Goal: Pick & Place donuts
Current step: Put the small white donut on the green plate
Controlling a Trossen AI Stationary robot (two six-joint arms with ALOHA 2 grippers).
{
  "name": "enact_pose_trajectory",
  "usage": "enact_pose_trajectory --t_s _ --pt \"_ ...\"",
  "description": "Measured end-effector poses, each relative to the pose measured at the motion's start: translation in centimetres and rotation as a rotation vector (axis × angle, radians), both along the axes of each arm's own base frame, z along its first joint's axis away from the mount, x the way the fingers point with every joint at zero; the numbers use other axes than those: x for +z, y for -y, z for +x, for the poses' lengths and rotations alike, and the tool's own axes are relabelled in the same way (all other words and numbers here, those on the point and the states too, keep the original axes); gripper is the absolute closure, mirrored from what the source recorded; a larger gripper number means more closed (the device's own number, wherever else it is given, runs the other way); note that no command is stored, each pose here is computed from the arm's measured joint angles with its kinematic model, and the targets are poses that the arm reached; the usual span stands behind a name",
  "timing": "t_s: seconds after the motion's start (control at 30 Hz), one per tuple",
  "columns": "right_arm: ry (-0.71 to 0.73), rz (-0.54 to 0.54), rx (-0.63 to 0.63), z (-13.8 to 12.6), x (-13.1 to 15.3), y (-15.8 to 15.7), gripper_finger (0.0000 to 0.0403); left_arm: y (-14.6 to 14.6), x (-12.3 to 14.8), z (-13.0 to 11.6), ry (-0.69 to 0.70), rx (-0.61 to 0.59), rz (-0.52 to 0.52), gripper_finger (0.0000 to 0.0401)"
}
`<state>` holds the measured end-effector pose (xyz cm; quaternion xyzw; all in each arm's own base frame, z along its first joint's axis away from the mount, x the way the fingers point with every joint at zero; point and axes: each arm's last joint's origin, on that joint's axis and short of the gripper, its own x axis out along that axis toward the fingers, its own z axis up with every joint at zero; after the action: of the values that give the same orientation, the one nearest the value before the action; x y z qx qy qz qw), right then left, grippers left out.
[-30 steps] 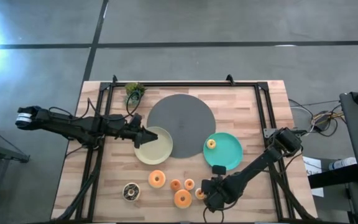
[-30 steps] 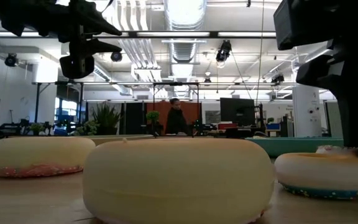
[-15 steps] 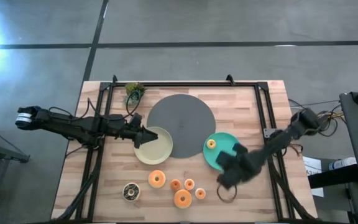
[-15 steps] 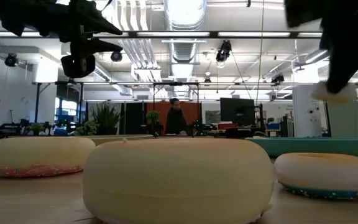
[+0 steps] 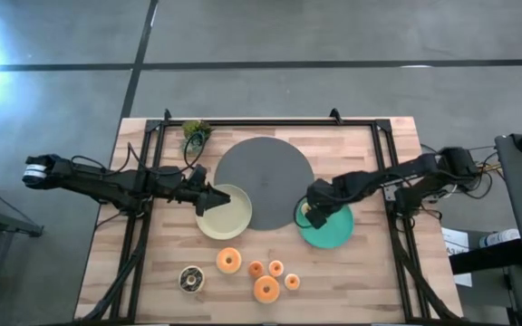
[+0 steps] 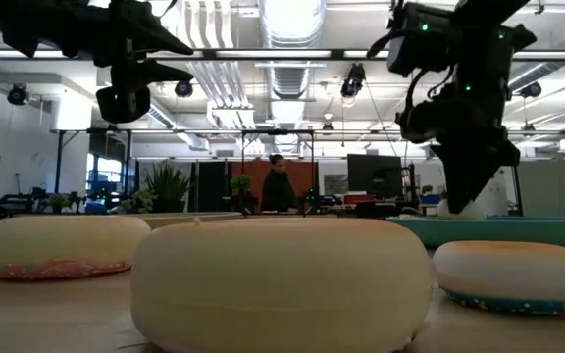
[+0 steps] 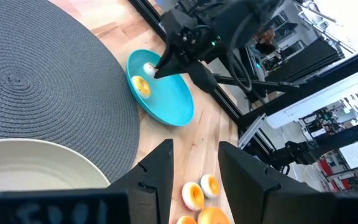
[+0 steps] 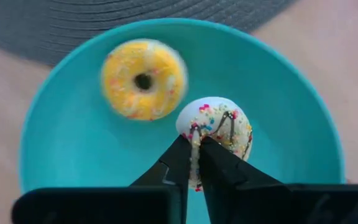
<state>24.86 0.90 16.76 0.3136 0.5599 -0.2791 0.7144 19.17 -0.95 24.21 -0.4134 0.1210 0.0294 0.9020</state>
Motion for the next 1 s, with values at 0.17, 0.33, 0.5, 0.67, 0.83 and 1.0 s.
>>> enact_pose_trajectory --t_s 0.17,0.33,0.5,0.67,0.83,1.0 --pt "0.002 -0.039 -0.029 0.1 0.3 0.8 0.0316 0.0 0.0 0.0 0.000 0.000 0.000 0.0300" --pt "0.030 0.022 -0.002 0.7 1.0 0.7 0.0261 0.0 0.0 0.0 0.000 0.001 -0.001 0.0300" --pt "0.022 0.073 0.082 0.6 1.0 0.3 0.0232 0.0 0.0 0.0 0.000 0.013 0.001 0.0300" --pt "0.054 -0.008 0.294 1.0 1.7 -1.3 0.0223 -0.2 -0.3 0.3 -0.018 0.040 -0.068 0.0300" --pt "0.030 -0.142 0.436 1.1 2.8 -2.7 0.0223 -1.8 -2.0 2.9 -0.032 0.053 -0.185 0.0300" --pt "0.042 -0.170 0.513 1.3 3.3 -3.3 0.0223 -4.5 -2.4 7.9 0.055 0.012 -0.228 0.0300"
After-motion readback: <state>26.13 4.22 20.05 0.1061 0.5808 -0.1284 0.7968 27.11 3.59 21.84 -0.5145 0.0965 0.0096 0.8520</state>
